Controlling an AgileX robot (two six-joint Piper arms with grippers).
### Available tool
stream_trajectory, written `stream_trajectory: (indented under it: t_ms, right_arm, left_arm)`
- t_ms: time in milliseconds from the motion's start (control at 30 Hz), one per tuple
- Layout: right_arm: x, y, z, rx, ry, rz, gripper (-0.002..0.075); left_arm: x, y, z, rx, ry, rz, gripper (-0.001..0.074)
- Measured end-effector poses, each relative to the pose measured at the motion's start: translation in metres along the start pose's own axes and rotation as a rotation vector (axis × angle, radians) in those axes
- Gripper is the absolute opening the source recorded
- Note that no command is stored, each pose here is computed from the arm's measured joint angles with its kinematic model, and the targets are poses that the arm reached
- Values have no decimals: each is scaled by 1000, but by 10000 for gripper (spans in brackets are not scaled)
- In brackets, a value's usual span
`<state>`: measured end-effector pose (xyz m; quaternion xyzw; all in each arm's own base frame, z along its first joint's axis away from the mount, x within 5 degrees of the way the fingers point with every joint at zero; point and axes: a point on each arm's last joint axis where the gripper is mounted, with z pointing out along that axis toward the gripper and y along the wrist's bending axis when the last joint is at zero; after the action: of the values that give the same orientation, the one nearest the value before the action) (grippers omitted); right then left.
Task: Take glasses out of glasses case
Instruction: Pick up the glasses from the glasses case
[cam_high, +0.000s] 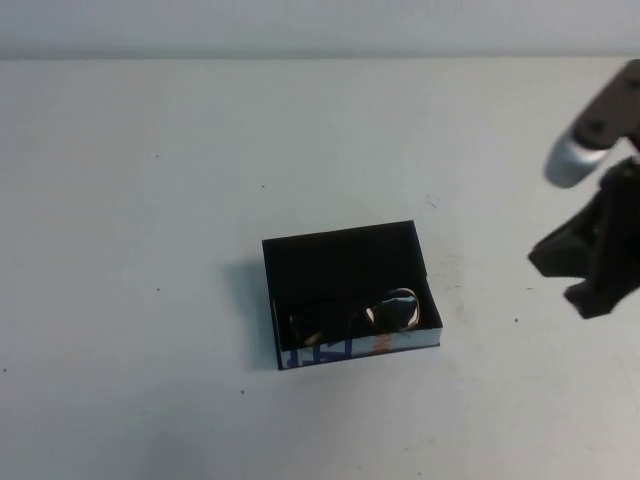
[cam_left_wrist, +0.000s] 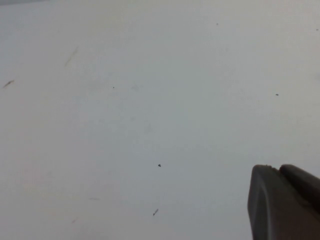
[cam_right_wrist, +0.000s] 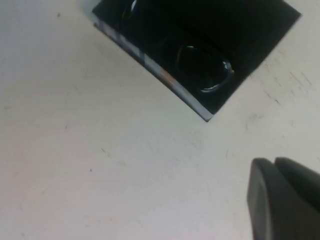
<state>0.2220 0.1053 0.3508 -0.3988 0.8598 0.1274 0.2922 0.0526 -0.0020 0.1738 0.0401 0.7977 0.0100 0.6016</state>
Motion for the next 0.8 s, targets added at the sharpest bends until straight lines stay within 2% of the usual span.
stream_trajectory:
  t_ms: [233, 333, 400, 500, 600, 667, 800]
  right_arm:
    - [-54, 11, 64, -69, 153, -384, -13]
    - [-64, 18, 90, -117, 180, -510, 31]
    - [-67, 23, 107, -148, 182, -573, 122]
    - [-69, 30, 129, -182, 185, -667, 341]
    - [-70, 38, 148, -196, 175, -756, 504]
    - [-71, 41, 159, -188, 160, -782, 536]
    - [-73, 42, 177, -165, 139, -797, 512]
  left_arm:
    - [0, 0, 0, 0, 0, 0, -5]
    - [0, 0, 0, 0, 0, 0, -5]
    - [0, 0, 0, 0, 0, 0, -5]
    - [0, 0, 0, 0, 0, 0, -5]
    - [0, 0, 0, 0, 0, 0, -5]
    - [0, 0, 0, 0, 0, 0, -5]
    - [0, 0, 0, 0, 0, 0, -5]
